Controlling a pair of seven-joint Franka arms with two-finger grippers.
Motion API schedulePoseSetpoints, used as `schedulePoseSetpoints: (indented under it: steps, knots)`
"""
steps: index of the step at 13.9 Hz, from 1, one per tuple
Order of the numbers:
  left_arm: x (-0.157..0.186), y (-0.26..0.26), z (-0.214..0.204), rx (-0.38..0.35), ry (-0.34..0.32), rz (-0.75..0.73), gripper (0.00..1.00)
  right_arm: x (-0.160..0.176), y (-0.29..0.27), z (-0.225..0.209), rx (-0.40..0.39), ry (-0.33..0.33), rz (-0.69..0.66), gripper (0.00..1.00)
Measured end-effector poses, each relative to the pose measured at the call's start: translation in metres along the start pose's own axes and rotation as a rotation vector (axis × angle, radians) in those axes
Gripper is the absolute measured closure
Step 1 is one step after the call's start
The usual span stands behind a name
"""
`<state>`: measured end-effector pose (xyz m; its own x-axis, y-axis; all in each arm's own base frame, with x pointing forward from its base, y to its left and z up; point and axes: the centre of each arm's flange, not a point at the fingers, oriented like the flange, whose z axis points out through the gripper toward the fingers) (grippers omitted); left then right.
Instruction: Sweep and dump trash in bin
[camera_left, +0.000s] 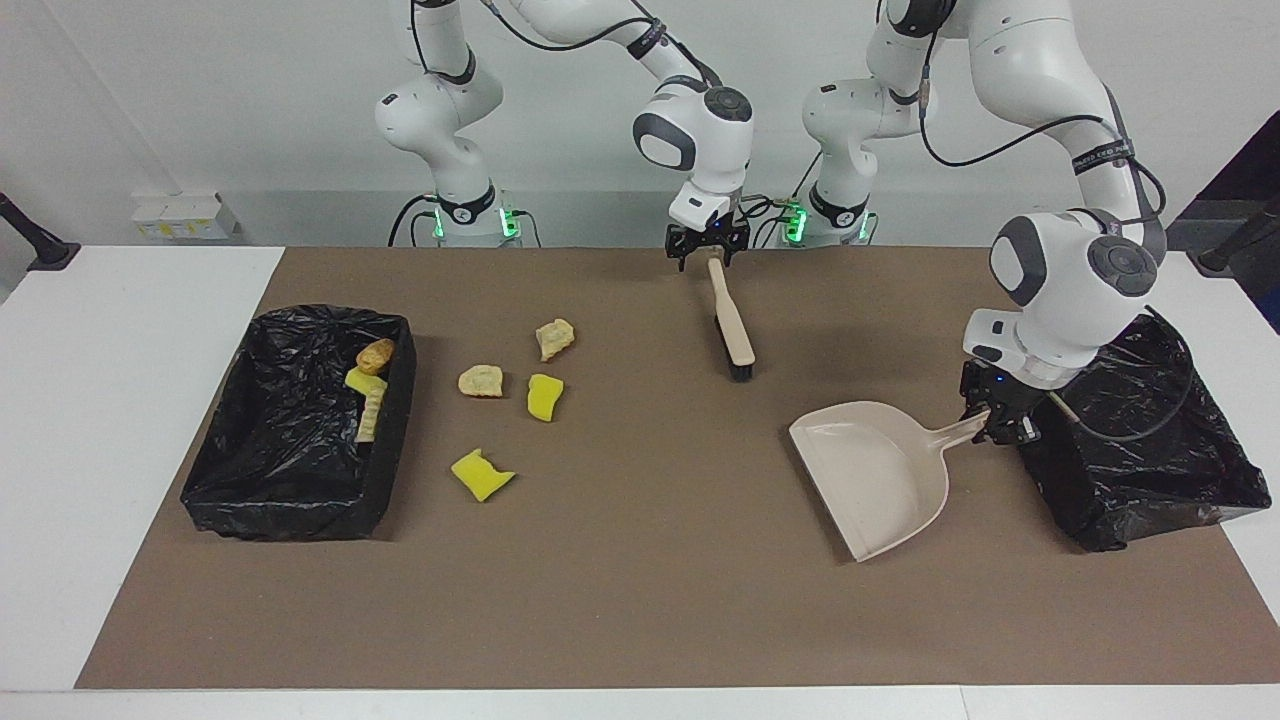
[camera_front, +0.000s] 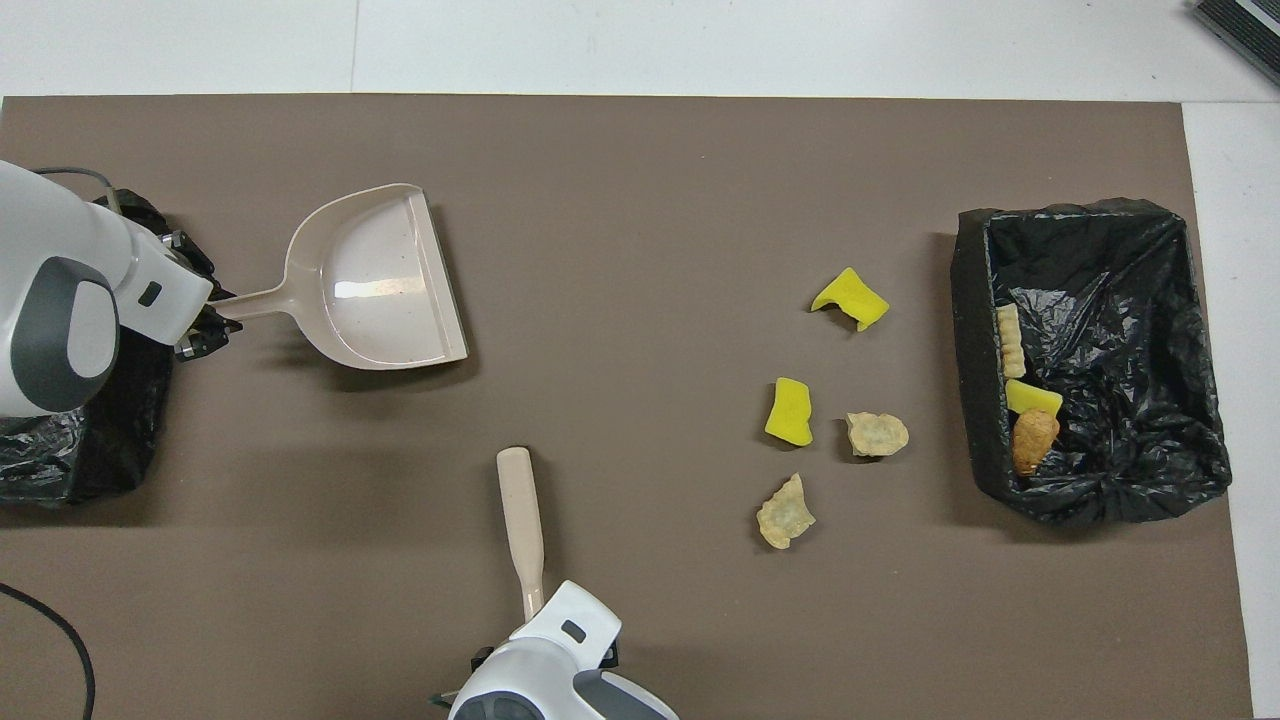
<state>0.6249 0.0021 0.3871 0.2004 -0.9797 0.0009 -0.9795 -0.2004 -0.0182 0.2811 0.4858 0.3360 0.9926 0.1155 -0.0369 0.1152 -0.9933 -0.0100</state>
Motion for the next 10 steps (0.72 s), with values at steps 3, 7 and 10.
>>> schedulePoseSetpoints:
  steps: [3,7,10]
  knots:
    - [-0.001,0.000,0.000,0.003,-0.012,0.009,0.69,0.004,-0.005,-0.003,0.024,0.014,-0.001,0.33]
    - [-0.002,0.000,0.000,0.004,-0.018,0.014,0.69,0.011,-0.014,-0.009,0.045,0.022,0.001,0.63]
    - [-0.002,0.000,0.000,0.004,-0.018,0.015,0.69,0.013,-0.015,-0.009,0.047,0.021,0.001,0.74]
